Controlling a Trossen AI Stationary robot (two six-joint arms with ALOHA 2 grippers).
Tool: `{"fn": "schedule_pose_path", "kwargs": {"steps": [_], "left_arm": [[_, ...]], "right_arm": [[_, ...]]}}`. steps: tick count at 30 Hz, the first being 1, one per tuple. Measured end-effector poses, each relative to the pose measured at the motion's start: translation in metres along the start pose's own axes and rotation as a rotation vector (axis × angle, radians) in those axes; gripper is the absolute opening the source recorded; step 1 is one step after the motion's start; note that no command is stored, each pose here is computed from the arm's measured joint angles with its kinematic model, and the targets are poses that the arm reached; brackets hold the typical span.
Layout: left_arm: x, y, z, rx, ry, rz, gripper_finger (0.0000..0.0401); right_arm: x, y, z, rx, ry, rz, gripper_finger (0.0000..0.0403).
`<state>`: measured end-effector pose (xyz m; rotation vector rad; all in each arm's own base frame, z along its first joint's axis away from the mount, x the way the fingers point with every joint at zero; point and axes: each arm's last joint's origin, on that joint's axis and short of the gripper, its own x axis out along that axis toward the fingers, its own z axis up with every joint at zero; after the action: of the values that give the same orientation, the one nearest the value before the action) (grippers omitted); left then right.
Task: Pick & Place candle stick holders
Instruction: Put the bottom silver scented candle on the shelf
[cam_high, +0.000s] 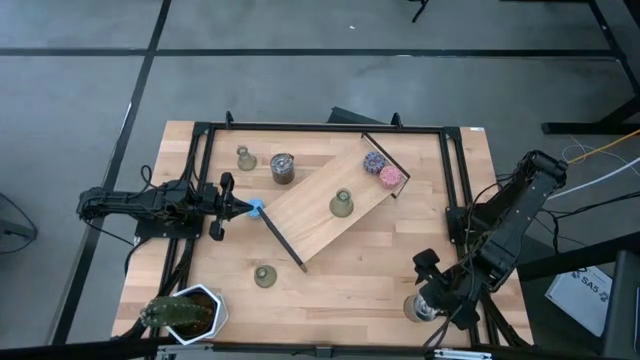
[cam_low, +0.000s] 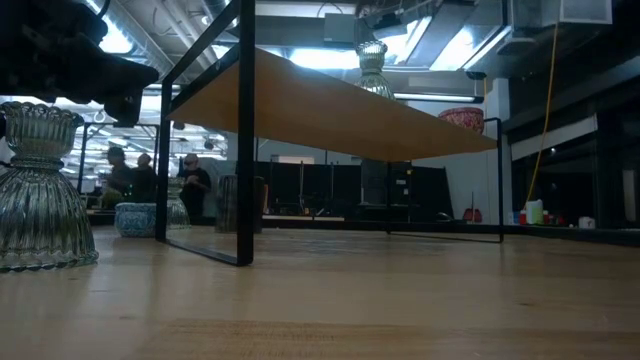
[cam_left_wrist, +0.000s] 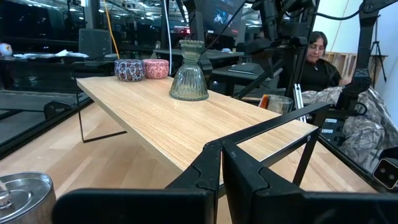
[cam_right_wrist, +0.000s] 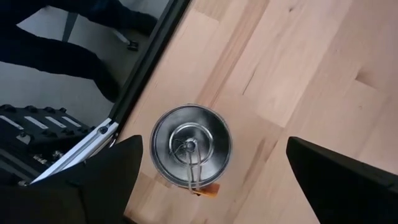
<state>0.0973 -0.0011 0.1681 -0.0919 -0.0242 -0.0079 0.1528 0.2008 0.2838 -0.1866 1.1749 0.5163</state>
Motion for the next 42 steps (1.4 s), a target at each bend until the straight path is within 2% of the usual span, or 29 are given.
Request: {"fn": "schedule_pose_path", "kwargs": {"steps": [8, 15, 22, 28, 42], "left_arm": [[0.000, 0.000, 0.000, 0.000, 0.000, 0.000, 0.0011], [0.000, 0.000, 0.000, 0.000, 0.000, 0.000, 0.0013], [0.000, 0.000, 0.000, 0.000, 0.000, 0.000, 0.0011], [0.000, 0.000, 0.000, 0.000, 0.000, 0.000, 0.0012], [0.000, 0.000, 0.000, 0.000, 0.000, 0.000, 0.0011]], "right_arm": [[0.002, -0.002, 0.002, 0.019, 0.011, 0.007, 0.0400], [0.017, 0.000, 0.004, 0.104, 0.062, -0.012, 0.0400], [0.037, 0.004, 0.006, 0.134, 0.135, -0.023, 0.0400], [0.045, 0.014, 0.000, 0.048, 0.197, 0.009, 0.0400], [0.045, 0.024, -0.005, -0.032, 0.171, -0.025, 0.0400]]}}
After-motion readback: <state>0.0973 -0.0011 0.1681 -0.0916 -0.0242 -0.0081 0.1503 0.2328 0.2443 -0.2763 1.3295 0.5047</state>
